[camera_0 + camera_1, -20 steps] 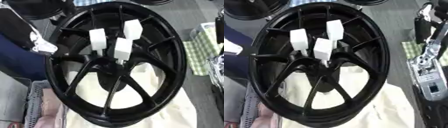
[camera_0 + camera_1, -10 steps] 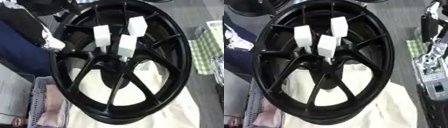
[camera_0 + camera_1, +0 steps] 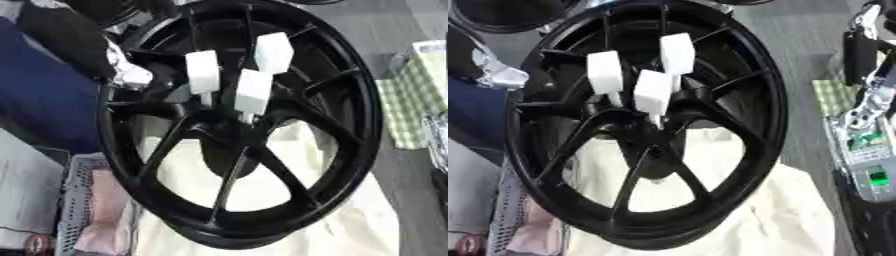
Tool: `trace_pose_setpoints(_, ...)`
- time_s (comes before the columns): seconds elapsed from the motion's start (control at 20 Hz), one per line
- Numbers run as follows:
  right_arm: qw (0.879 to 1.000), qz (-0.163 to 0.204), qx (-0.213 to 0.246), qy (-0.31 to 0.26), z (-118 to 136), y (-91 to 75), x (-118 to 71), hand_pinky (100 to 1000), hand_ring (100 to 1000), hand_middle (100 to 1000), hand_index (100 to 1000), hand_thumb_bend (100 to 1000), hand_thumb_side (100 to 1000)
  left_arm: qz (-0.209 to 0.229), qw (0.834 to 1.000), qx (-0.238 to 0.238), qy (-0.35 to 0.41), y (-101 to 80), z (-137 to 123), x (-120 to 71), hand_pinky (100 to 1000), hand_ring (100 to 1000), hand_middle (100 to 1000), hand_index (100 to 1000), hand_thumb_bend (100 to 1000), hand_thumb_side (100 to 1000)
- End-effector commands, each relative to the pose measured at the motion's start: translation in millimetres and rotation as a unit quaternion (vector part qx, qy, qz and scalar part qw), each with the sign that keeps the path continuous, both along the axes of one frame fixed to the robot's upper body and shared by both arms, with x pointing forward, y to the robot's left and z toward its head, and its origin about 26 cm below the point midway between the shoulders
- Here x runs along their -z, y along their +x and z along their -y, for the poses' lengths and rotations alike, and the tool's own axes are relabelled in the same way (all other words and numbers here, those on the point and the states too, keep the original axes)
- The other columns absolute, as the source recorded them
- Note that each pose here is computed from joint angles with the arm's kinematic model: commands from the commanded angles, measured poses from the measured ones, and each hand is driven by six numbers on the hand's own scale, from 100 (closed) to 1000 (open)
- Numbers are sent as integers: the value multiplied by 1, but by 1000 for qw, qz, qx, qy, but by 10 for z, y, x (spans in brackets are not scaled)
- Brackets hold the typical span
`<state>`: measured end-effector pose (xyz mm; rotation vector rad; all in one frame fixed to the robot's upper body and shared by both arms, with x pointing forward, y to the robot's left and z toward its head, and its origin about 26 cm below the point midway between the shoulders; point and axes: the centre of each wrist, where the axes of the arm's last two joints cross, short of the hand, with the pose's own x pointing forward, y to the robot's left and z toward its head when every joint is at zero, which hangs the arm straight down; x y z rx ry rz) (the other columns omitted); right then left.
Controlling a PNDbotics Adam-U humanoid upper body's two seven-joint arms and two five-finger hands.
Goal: Pull the pin out of the wheel hub.
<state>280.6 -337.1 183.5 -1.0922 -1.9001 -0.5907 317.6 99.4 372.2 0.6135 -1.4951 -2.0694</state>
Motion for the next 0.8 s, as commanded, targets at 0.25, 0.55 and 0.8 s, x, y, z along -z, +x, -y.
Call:
trace_pose_setpoints(0.25,999,10,31,12,-31,-13,-106,705,807,697,784,100,589,-3,1000,-28,-3,-28,42,-77,859,841,771,879,496,596)
trace_pose_setpoints(0.55,999,14,27,14,-37,-8,-112,705,807,697,784,100,592,-7,999,-33,0,4,69,-42,854,827,735,855,529,625)
trace_pose_setpoints(0.8,999,18,25,15,-40,-5,-120,705,807,696,783,100,594,-5,999,-44,4,61,79,-2,850,817,698,841,550,623)
